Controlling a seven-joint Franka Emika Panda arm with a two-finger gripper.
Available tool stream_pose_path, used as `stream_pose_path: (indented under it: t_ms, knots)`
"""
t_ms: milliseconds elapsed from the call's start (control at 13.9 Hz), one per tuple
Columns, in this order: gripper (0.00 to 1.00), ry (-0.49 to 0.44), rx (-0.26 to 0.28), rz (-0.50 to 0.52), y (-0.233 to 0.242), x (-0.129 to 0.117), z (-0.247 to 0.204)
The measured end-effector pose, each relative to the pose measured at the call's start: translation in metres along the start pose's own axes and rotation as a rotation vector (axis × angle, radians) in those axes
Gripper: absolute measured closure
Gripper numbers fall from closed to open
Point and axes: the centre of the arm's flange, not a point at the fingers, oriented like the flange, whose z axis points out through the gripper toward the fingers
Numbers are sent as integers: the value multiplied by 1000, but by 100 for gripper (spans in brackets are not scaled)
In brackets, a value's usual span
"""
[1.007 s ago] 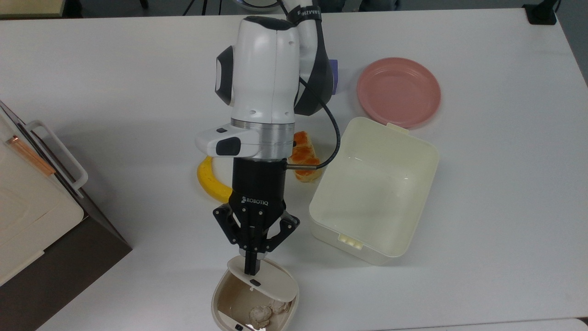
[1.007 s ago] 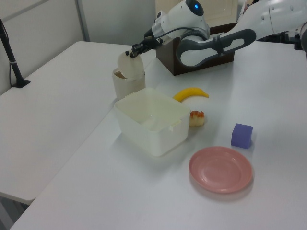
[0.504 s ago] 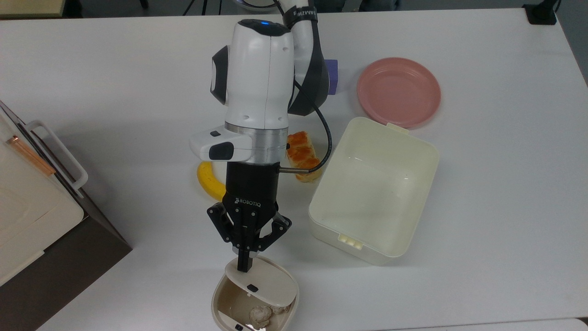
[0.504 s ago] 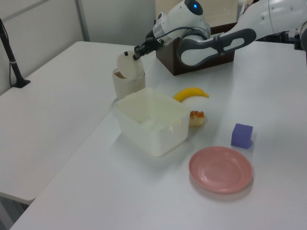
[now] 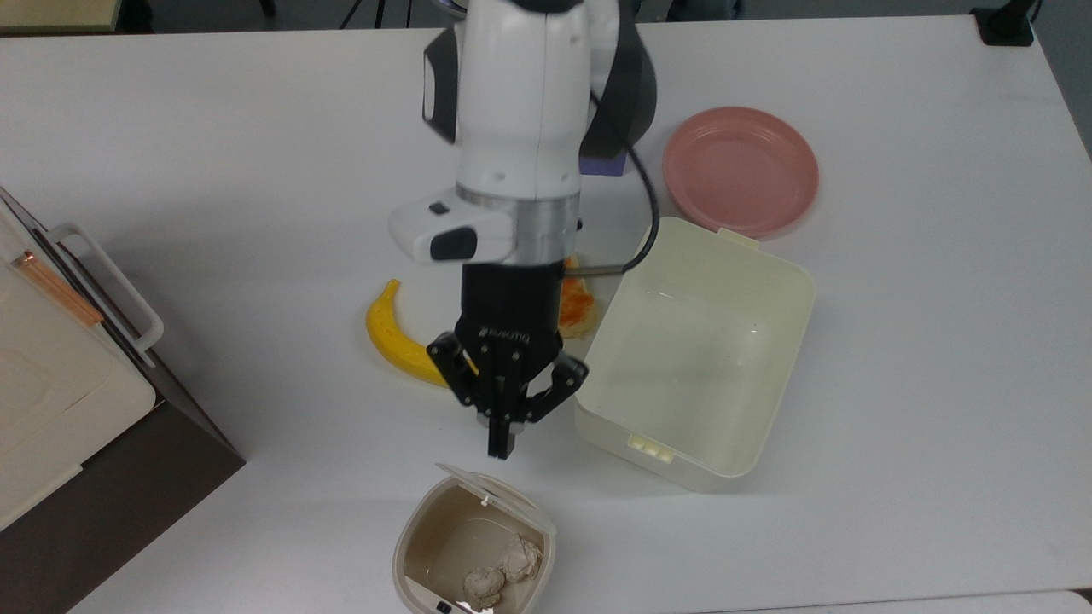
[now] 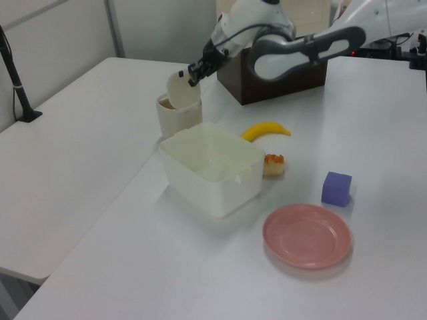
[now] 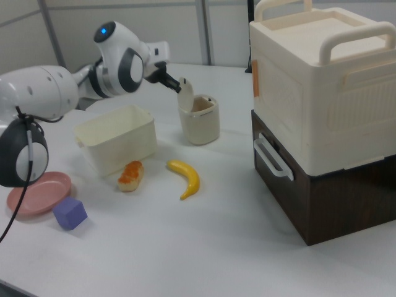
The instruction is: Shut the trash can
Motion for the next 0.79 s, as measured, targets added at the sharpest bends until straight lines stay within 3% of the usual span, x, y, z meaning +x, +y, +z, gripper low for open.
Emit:
stream_pose_path:
  t_ms: [288, 360, 576, 791]
  knots:
    - [91, -46, 5, -23, -8, 1, -37]
    - [84, -85, -1, -36, -6, -2, -41]
    - [80, -273, 7, -138, 1, -11, -55]
    - [50, -468, -22, -254, 11, -15, -101]
